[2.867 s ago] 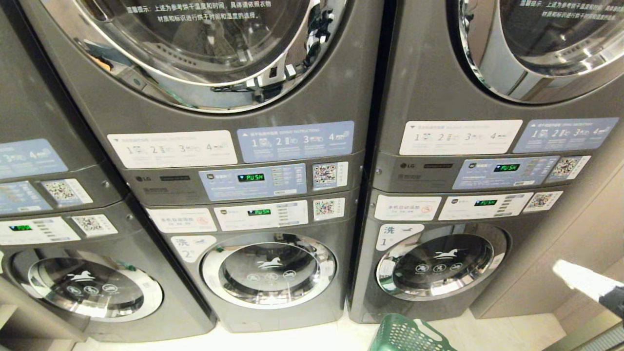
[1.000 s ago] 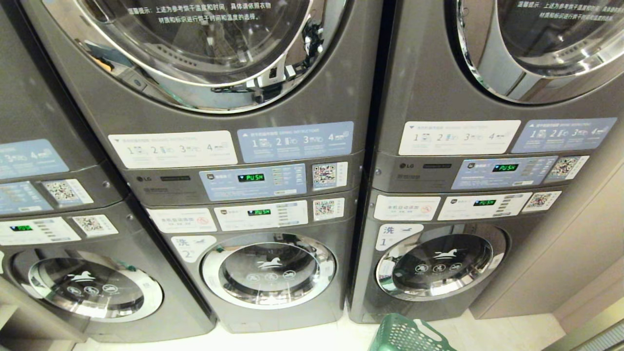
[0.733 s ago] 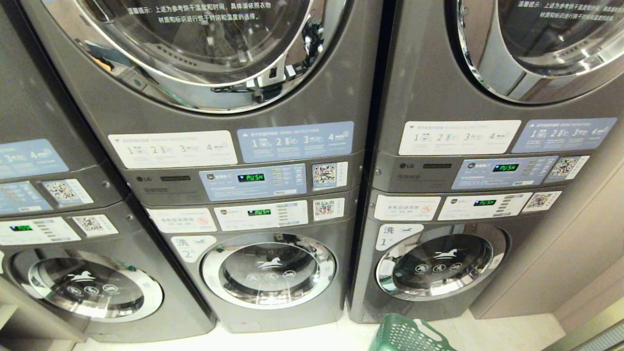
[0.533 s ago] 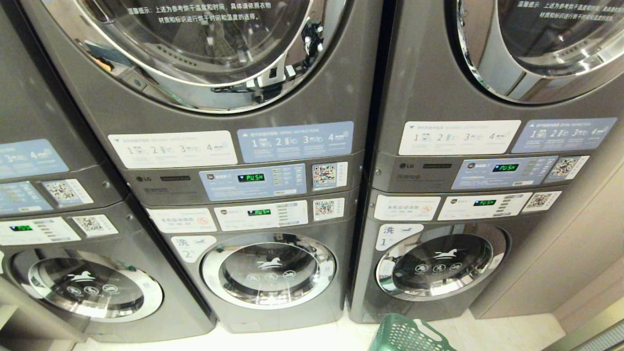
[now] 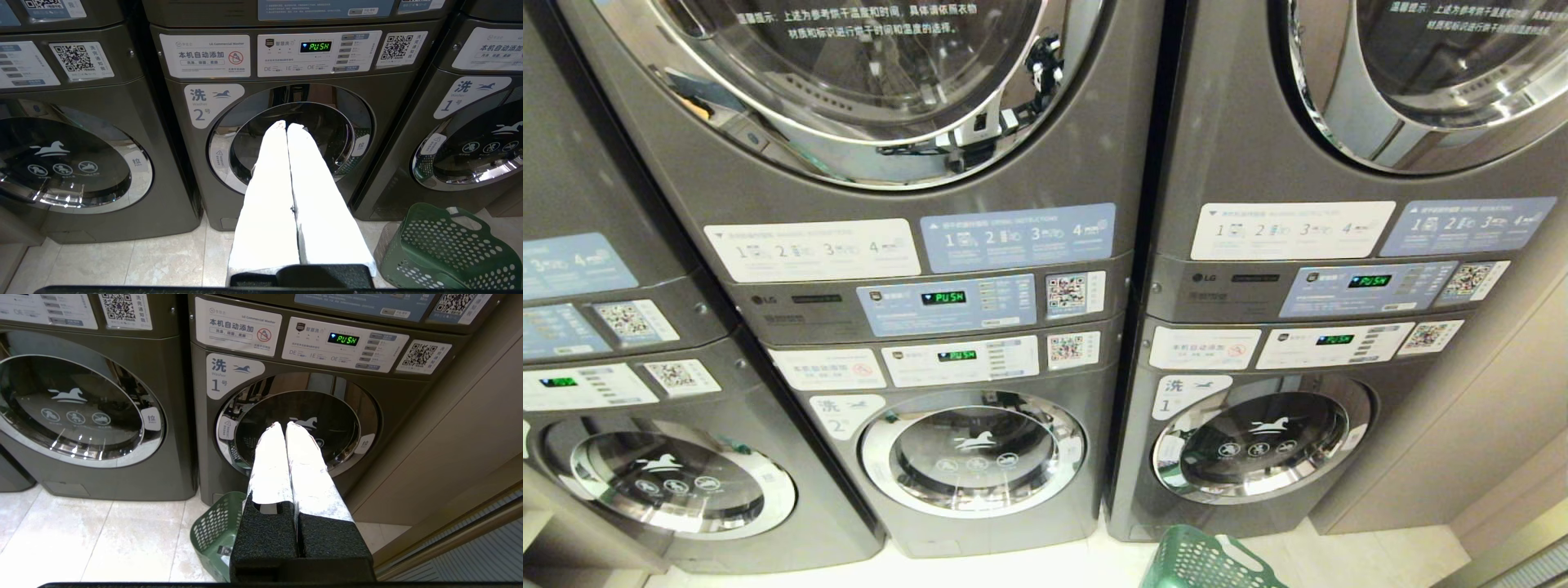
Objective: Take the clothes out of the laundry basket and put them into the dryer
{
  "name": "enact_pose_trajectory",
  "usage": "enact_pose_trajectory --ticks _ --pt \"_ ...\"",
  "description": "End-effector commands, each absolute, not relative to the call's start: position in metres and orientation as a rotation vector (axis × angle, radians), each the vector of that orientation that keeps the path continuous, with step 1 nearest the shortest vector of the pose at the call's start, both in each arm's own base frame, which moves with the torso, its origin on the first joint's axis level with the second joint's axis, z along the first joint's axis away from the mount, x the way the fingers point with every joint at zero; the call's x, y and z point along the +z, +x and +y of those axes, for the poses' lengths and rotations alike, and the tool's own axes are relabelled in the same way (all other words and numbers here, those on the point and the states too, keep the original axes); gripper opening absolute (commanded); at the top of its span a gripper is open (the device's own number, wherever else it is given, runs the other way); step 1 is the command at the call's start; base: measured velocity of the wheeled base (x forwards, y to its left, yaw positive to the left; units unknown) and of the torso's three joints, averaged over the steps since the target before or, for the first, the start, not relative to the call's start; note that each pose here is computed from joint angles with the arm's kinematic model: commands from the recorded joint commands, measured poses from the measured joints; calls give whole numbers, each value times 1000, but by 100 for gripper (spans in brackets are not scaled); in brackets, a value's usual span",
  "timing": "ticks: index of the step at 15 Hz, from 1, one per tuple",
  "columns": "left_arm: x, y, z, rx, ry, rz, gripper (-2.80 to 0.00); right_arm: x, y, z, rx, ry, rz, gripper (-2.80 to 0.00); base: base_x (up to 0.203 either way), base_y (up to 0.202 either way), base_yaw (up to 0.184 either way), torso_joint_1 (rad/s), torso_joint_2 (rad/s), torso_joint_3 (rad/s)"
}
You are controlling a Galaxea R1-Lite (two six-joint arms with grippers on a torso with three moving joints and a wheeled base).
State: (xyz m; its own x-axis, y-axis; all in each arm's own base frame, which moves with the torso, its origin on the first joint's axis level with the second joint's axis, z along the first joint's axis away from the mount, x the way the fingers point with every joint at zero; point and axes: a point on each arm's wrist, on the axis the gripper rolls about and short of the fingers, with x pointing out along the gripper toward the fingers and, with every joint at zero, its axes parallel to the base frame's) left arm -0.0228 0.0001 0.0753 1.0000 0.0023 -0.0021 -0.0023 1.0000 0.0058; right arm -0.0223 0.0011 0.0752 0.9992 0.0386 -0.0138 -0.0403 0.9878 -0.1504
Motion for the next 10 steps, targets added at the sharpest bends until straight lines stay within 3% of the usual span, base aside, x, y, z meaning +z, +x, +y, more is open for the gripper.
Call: enact_pose_trajectory --ticks 1,10 --pt "75 -23 0 3 6 2 -280 75 -23 1 40 -162 3 -280 0 0 0 0 0 0" --pt "75 -23 0 2 6 2 -280 75 -23 1 48 -175 3 -280 0 0 0 0 0 0"
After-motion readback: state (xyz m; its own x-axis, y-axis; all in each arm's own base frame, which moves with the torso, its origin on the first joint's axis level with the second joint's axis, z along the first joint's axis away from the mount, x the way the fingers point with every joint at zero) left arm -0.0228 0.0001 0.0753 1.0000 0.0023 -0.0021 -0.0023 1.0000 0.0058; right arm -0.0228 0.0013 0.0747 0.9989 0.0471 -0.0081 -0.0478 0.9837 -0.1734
